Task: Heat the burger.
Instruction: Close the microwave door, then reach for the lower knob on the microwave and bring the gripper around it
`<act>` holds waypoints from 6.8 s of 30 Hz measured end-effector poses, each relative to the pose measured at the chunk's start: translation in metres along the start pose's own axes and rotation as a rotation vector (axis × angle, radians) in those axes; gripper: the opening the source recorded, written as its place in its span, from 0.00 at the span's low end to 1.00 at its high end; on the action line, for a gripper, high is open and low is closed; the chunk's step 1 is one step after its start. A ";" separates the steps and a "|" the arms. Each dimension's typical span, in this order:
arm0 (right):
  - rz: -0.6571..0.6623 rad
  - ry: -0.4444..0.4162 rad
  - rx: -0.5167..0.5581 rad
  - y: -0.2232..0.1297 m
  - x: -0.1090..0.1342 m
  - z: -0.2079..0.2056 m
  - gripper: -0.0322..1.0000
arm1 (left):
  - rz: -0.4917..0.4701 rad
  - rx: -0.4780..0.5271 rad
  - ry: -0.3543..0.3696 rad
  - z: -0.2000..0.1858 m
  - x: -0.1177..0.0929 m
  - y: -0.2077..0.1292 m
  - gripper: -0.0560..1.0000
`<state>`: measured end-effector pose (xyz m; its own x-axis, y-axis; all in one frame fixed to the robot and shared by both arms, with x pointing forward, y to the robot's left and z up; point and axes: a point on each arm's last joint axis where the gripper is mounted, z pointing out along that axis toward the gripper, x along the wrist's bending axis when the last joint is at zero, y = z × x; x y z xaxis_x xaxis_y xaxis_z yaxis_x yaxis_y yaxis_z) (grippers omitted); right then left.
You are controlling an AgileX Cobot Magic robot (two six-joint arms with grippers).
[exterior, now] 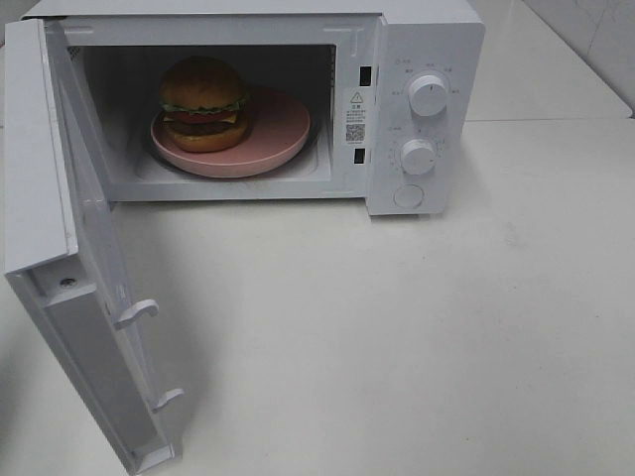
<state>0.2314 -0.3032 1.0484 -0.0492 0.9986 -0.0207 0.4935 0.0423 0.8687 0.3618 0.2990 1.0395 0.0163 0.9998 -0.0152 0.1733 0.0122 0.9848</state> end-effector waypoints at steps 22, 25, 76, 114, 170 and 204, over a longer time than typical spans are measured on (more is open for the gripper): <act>0.000 0.000 0.000 0.000 0.000 0.000 0.76 | 0.083 -0.026 -0.255 0.059 -0.023 -0.047 0.05; 0.000 0.000 0.000 0.000 0.000 0.000 0.76 | 0.066 -0.014 -0.302 0.066 -0.027 -0.053 0.05; 0.000 0.001 0.000 0.000 0.000 0.000 0.76 | -0.022 0.021 -0.508 0.197 -0.209 -0.044 0.05; 0.000 0.001 -0.001 0.000 0.000 0.000 0.76 | 0.063 0.264 -0.602 0.220 -0.285 -0.034 0.08; 0.000 0.001 -0.001 0.000 0.000 0.000 0.76 | -0.058 1.106 -0.132 0.109 -0.017 0.055 0.97; 0.000 0.001 -0.007 0.001 0.000 0.000 0.76 | -0.041 0.680 -0.076 -0.049 -0.008 0.008 0.97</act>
<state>0.2317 -0.3031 1.0490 -0.0499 0.9986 -0.0198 0.4875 0.0417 0.8721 0.3150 0.2918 1.0556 0.0609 0.9944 -0.0866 0.7547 0.0109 0.6560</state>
